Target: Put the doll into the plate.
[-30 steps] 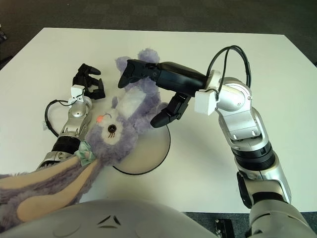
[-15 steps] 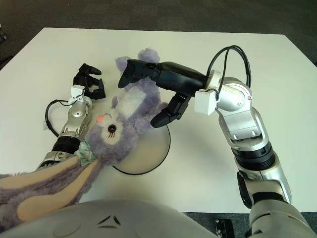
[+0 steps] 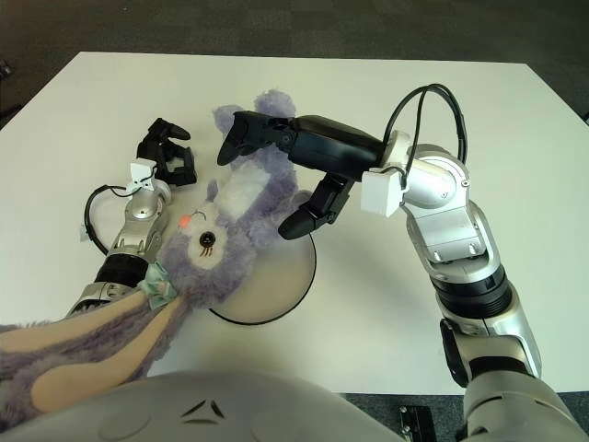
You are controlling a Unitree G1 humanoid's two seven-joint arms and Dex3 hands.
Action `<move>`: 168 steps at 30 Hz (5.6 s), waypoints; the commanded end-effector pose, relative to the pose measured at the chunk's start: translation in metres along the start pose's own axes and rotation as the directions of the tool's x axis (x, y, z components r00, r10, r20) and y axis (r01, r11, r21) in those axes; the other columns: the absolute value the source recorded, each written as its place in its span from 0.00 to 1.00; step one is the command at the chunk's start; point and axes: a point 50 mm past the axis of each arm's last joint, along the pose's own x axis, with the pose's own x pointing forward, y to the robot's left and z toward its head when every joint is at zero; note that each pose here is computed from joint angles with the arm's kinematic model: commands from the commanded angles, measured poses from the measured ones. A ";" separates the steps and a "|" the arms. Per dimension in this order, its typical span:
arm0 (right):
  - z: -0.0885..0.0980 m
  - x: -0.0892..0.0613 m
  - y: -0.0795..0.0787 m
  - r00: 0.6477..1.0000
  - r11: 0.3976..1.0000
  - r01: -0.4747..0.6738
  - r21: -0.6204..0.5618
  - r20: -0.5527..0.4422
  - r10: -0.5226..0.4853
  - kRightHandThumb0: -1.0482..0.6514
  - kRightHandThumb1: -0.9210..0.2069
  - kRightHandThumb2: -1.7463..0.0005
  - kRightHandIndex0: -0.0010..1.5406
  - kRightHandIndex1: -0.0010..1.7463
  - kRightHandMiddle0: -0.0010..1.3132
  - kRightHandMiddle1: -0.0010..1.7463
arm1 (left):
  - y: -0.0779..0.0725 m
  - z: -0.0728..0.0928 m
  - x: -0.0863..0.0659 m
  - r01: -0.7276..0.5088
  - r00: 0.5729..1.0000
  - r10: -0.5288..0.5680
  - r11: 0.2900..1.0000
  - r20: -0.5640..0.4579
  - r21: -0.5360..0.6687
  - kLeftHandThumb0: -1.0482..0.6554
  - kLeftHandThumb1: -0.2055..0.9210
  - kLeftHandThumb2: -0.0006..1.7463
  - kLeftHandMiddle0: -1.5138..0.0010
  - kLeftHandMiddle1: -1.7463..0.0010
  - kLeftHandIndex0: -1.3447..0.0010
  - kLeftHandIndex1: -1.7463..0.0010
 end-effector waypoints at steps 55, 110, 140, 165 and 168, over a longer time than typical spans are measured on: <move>-0.082 -0.025 -0.018 0.608 0.677 0.713 -0.185 -0.318 -0.727 0.43 0.22 0.60 0.14 0.54 0.16 0.82 | 0.009 -0.012 -0.015 -0.028 0.999 0.027 0.999 -0.044 -0.021 0.61 0.42 0.79 0.65 0.00 0.61 0.00; -0.131 -0.038 0.018 0.178 0.241 0.970 -0.013 -0.632 -0.754 0.47 0.48 0.33 0.18 0.67 0.05 0.87 | 0.001 0.017 0.021 -0.018 0.997 0.022 0.999 0.076 -0.047 0.61 0.44 0.77 0.66 0.00 0.63 0.00; -0.192 -0.047 0.021 0.101 0.103 0.994 0.043 -0.744 -0.660 0.48 0.42 0.31 0.14 0.72 0.03 0.89 | -0.036 0.040 0.056 0.078 0.996 -0.071 0.990 0.062 -0.119 0.61 0.45 0.77 0.66 0.00 0.63 0.00; -0.213 -0.035 0.012 0.040 0.054 0.998 0.008 -0.787 -0.616 0.41 0.00 0.71 0.16 0.76 0.15 1.00 | -0.047 0.060 0.077 0.124 0.992 -0.123 0.991 0.023 -0.042 0.61 0.44 0.78 0.66 0.00 0.62 0.00; -0.214 -0.035 0.012 0.036 0.058 0.998 0.001 -0.791 -0.611 0.41 0.00 0.71 0.17 0.74 0.15 1.00 | -0.047 0.060 0.077 0.124 0.992 -0.123 0.992 0.023 -0.040 0.61 0.44 0.78 0.66 0.00 0.63 0.00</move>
